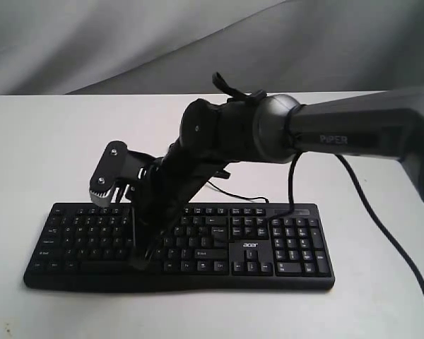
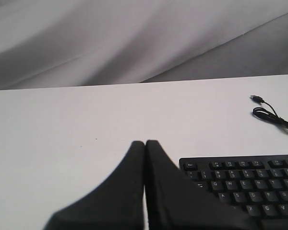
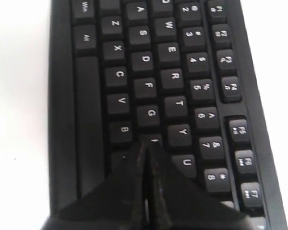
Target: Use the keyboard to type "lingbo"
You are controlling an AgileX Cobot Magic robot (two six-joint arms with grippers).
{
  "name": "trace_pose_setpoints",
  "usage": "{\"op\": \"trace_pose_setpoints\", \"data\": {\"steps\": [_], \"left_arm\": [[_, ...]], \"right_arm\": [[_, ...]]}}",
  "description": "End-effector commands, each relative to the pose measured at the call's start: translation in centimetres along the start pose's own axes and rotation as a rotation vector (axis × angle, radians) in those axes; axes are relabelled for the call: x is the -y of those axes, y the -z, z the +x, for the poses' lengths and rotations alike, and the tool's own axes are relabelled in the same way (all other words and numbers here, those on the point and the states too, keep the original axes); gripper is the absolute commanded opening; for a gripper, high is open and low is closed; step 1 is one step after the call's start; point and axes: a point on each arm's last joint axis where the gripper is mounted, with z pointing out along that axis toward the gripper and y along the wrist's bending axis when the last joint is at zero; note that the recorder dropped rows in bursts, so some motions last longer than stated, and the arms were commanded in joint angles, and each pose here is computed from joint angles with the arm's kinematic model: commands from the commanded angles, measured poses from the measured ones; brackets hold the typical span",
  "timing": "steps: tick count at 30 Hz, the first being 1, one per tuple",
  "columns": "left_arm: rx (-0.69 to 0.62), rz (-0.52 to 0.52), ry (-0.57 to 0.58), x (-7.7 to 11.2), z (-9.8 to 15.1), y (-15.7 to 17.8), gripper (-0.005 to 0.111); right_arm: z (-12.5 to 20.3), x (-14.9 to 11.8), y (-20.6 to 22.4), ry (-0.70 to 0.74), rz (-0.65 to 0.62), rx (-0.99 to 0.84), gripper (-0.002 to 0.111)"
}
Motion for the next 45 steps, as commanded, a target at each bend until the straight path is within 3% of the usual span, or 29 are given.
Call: {"op": "trace_pose_setpoints", "data": {"steps": [1,45], "left_arm": [[0.006,0.001,0.006,0.0,0.1,0.0,0.001],[0.006,0.001,0.006,0.0,0.1,0.0,0.001]], "right_arm": [[-0.2,-0.9,-0.4,0.010,-0.023,-0.010,0.000],[0.7,-1.0,-2.8,0.003,-0.027,-0.034,0.000]]}}
